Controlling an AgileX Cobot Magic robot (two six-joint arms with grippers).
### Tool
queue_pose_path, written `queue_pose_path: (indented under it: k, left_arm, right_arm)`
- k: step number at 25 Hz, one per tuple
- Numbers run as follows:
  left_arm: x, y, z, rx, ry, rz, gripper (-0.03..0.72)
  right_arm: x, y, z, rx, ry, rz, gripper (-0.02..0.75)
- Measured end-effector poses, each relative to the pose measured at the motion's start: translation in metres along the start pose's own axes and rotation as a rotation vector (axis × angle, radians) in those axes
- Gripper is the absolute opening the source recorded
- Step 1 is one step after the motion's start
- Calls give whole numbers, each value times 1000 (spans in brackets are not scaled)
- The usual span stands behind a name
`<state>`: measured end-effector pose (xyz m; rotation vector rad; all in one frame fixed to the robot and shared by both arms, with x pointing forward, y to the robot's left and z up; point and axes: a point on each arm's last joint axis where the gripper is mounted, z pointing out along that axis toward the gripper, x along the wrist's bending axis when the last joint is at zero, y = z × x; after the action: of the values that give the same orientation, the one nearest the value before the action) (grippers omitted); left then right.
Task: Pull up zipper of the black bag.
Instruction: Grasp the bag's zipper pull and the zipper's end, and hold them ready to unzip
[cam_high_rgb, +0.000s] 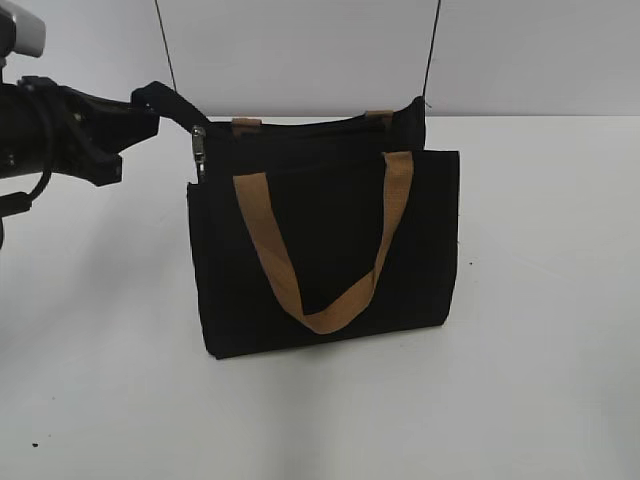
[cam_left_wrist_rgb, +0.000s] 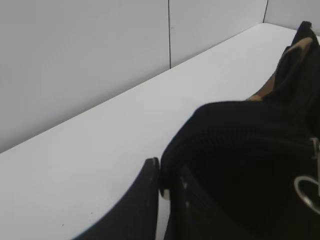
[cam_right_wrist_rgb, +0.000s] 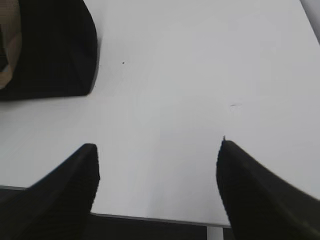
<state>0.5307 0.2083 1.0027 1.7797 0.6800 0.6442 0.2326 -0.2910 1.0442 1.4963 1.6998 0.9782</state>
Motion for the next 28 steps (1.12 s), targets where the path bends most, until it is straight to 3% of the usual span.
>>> queue_pose_path:
  k: [8,14,21,28]
  left_arm:
    - [-2,7,-4,-32,-5,-34,36]
    - [-2,10,-6,-44,-2,-35,35]
    - [1,12,-6,-64,24,-74,35]
    - [4,15,-7,-91,63,-132,35]
  right_arm:
    - [0,41,11,10,42,25,557]
    - [-4,79,50,91,59,-20,557]
    - [-1,135,102,146,168,-11,557]
    - [1,171,159,369,220,-52,557]
